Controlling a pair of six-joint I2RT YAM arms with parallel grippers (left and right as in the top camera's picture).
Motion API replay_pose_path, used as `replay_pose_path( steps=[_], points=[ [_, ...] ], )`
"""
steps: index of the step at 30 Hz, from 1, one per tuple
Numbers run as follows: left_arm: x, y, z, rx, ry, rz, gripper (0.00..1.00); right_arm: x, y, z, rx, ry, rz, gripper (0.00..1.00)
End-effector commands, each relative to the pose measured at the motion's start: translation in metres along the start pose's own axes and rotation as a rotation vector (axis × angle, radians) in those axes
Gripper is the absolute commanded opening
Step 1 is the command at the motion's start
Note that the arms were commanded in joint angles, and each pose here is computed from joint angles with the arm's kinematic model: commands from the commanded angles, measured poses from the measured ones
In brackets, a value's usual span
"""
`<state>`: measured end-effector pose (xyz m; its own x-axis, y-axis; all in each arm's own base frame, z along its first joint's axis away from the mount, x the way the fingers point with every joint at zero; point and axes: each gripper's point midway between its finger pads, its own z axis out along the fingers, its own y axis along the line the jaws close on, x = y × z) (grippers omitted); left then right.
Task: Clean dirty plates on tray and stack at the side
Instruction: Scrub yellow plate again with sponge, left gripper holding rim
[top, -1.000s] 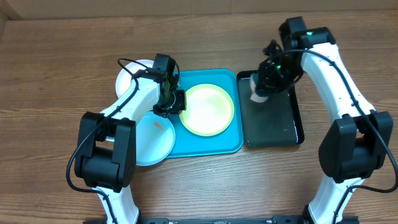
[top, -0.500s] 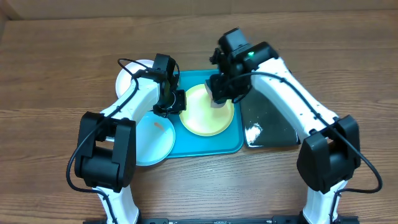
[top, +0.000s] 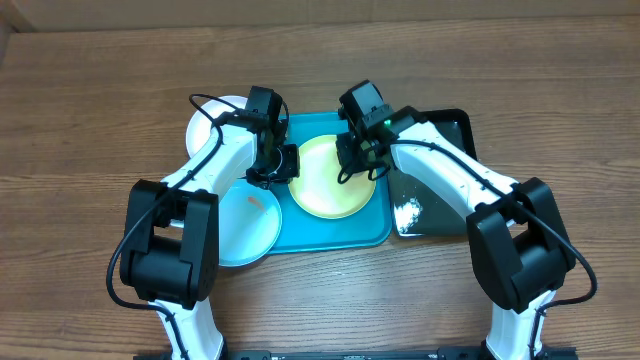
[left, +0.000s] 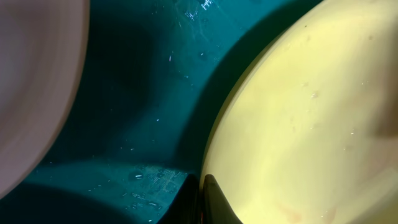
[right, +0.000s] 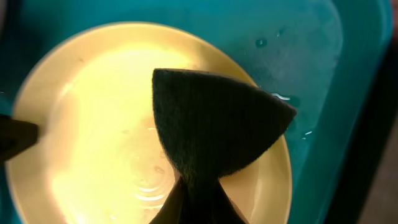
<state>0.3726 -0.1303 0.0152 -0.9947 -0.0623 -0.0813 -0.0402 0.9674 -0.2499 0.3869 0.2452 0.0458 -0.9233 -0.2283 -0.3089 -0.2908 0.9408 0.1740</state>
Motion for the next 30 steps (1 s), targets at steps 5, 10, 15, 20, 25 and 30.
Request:
replay_pose_path(
  steps=[5, 10, 15, 20, 25, 30],
  points=[
    [-0.004, -0.008, -0.004, 0.019, -0.014, 0.031, 0.04, 0.008, -0.012, 0.016, 0.035, -0.022, 0.006, 0.04],
    [-0.004, -0.008, -0.004, 0.019, -0.014, 0.031, 0.04, 0.005, -0.023, 0.022, 0.086, -0.051, 0.009, 0.04],
    [-0.004, -0.008, -0.004, 0.019, -0.014, 0.031, 0.04, 0.013, -0.033, 0.035, 0.09, -0.015, 0.029, 0.04],
    [-0.004, -0.007, -0.004, 0.019, -0.014, 0.031, 0.04, 0.017, -0.02, 0.036, -0.03, 0.021, 0.05, 0.04],
    [-0.004, -0.007, -0.004, 0.019, -0.014, 0.032, 0.04, 0.027, 0.02, 0.029, -0.257, 0.082, 0.05, 0.04],
    [-0.004, -0.007, -0.004, 0.018, -0.014, 0.031, 0.04, 0.041, 0.045, 0.025, -0.346, 0.139, 0.032, 0.04]
  ],
)
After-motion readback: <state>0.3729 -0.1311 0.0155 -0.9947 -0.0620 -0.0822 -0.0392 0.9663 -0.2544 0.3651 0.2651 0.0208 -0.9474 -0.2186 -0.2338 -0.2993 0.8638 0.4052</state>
